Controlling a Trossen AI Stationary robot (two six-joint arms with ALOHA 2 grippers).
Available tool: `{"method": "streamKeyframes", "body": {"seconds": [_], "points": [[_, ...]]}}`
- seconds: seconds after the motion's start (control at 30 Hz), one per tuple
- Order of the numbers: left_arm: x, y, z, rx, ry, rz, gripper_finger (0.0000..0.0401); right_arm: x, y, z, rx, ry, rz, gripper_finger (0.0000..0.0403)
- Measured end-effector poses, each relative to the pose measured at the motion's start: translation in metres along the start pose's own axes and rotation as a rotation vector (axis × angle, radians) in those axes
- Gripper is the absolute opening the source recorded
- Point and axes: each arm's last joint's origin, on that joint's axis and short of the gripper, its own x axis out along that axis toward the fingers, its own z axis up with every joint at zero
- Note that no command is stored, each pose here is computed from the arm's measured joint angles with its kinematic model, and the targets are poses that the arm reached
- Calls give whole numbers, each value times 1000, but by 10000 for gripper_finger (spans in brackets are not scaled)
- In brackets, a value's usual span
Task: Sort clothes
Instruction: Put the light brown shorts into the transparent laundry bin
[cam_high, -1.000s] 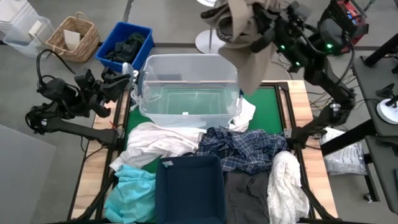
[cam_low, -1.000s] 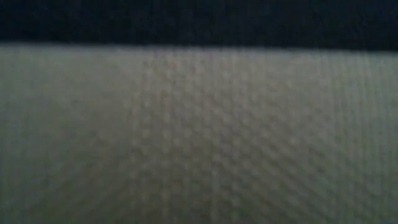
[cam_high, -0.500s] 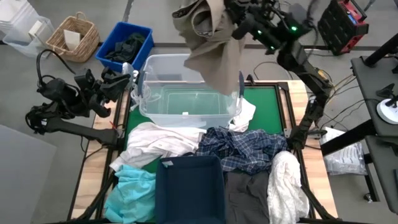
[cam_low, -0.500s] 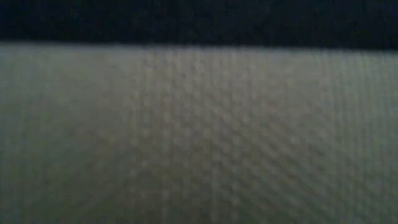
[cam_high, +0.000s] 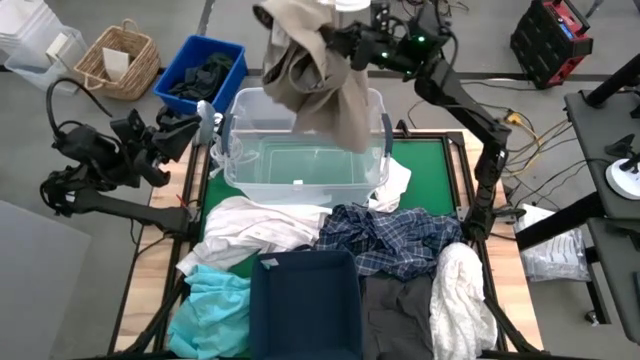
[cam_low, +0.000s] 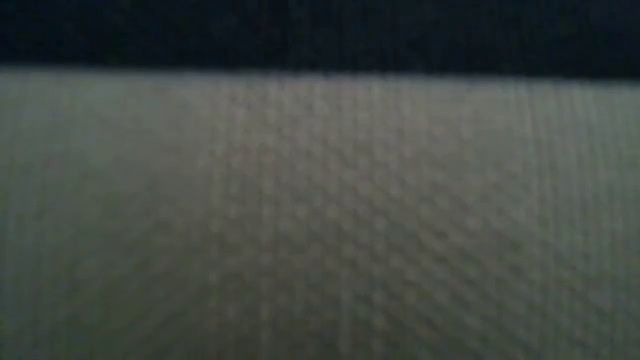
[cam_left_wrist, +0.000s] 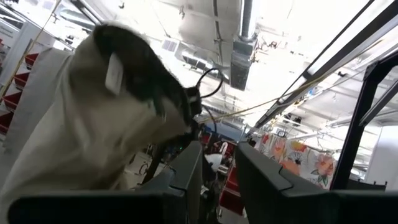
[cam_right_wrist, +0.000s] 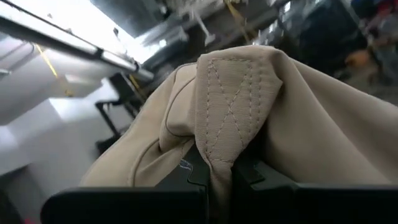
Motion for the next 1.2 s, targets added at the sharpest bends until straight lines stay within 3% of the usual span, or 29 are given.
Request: {"method": "streamKeyframes", "body": {"seconds": [0.23, 0.73, 1.2], "points": [[-2, 0, 4, 12, -28, -7, 78, 7, -15, -21, 65, 178, 6, 12], [-2, -1, 4, 33, -35, -8, 78, -6, -28, -49, 2, 476, -146, 12], [-1, -1, 4, 36, -35, -6, 78, -26, -32, -81, -264, 798, -417, 12]]}}
